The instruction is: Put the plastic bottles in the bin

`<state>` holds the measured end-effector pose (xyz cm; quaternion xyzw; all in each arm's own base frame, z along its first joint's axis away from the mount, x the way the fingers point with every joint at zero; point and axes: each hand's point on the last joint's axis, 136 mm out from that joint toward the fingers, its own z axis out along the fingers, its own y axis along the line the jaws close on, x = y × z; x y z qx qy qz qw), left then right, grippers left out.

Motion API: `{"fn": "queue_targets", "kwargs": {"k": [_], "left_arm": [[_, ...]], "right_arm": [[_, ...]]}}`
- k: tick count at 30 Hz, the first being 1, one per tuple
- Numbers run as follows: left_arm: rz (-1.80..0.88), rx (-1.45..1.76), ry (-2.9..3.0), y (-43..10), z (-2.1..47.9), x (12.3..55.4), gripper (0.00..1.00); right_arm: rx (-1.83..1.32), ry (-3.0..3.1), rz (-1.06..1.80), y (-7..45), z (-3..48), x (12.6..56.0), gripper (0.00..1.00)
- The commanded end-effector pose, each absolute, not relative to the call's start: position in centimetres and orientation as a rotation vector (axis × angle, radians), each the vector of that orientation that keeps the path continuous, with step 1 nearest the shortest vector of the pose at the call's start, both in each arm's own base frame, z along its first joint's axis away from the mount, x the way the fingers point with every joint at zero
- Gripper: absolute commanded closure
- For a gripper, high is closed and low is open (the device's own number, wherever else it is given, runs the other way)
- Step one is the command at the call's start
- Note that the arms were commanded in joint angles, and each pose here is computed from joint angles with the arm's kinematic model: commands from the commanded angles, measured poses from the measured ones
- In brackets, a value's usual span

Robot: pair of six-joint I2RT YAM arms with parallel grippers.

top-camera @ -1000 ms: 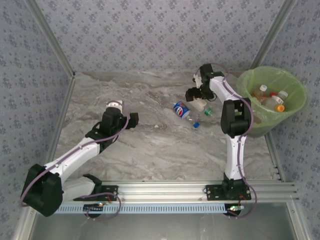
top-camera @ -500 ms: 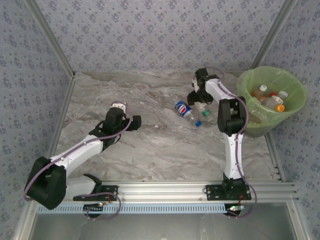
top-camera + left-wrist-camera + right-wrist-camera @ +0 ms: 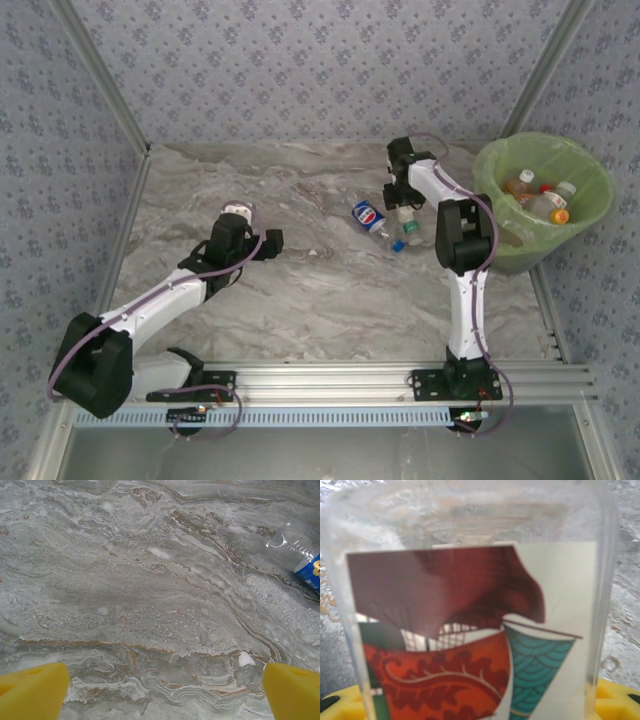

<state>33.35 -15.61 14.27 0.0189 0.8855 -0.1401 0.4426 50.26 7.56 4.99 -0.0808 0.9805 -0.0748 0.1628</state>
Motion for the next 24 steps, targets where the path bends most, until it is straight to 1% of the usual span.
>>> {"fn": "queue_targets", "kwargs": {"k": [1,4,6,13,17,24], "left_arm": [[-0.362,0.028,2.159,-15.6,15.7,33.8,0.01],[-0.361,0.029,2.155,-15.6,15.9,33.8,0.01],[-0.359,0.028,2.153,-15.6,16.0,33.8,0.01],[-0.368,0.026,2.146,-15.6,16.3,33.7,0.01],[-0.394,0.022,2.137,-15.8,16.8,33.7,0.01],[-0.444,0.014,2.102,-16.2,18.3,33.5,0.01]], "right_arm": [[-0.191,2.68,-0.248,7.4,9.7,50.7,0.51],[-0.186,2.633,-0.244,7.6,11.6,50.4,0.57],[-0.184,2.594,-0.233,7.7,12.7,50.3,0.63],[-0.171,2.463,-0.2,7.8,17.7,49.2,0.88],[-0.183,2.376,-0.176,8.0,20.7,48.4,1.0],[-0.18,2.25,-0.113,8.2,25.6,46.6,1.0]]}}
